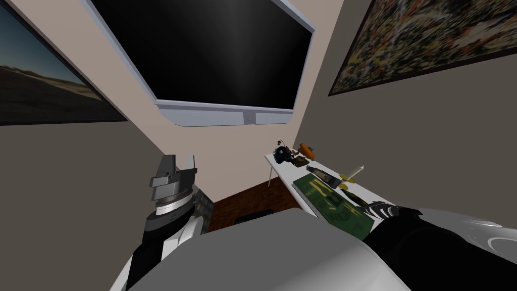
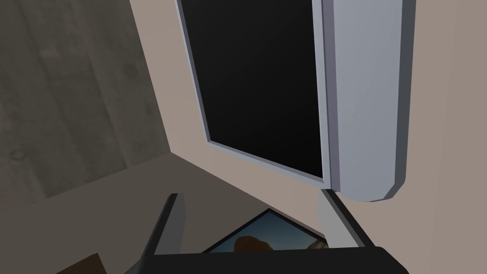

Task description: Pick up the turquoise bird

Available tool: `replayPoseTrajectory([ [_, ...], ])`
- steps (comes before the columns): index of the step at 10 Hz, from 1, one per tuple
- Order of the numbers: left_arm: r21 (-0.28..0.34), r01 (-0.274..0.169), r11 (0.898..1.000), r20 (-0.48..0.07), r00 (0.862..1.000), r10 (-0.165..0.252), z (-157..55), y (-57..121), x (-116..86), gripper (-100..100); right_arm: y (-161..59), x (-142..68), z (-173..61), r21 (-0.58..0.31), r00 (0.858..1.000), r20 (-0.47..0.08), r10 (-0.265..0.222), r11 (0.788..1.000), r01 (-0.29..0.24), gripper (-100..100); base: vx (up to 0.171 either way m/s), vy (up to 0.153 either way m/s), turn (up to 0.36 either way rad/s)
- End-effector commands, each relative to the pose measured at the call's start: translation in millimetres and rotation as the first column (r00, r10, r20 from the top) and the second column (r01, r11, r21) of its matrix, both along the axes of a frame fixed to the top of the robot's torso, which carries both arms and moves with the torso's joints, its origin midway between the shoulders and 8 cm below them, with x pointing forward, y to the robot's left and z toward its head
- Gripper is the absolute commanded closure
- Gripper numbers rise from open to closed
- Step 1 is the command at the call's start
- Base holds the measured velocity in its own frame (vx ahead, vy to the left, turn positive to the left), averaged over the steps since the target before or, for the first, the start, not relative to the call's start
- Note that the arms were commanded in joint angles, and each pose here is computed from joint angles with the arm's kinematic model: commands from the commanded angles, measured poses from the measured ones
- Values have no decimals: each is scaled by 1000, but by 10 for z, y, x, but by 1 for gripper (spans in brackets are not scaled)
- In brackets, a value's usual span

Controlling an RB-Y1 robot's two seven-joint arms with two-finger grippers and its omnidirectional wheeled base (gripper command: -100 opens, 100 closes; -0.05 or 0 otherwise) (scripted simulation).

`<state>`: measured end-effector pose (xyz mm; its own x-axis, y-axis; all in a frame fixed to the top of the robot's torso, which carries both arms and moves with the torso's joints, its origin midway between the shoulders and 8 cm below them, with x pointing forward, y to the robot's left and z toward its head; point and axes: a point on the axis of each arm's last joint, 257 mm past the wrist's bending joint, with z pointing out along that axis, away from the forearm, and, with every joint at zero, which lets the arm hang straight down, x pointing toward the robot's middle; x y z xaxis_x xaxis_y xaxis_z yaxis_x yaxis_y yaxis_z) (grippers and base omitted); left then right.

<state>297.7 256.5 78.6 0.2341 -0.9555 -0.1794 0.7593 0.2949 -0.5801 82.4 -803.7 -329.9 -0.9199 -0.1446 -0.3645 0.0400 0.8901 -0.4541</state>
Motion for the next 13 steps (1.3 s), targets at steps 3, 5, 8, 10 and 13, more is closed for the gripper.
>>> replayPoseTrajectory([
  [3,0,0,1000,0,1000,0,0,0,0,0,5,3,-2,1,1000,0,2,1000,-2,100,0,0,0],
  [5,0,0,1000,0,1000,0,0,0,0,0,3,3,-1,0,1000,0,1,1000,-1,100,0,0,0],
  [8,0,0,1000,0,1000,0,0,0,0,0,-59,23,164,-49,1000,-8,15,999,-15,100,-18,-15,-7],
  [10,0,0,1000,0,1000,0,0,0,0,0,-34,81,212,-64,1000,-6,26,998,-26,100,-39,-38,-1],
  [13,0,0,1000,0,1000,0,0,0,0,0,88,216,215,-48,999,21,27,999,-26,100,-22,-27,-4],
])
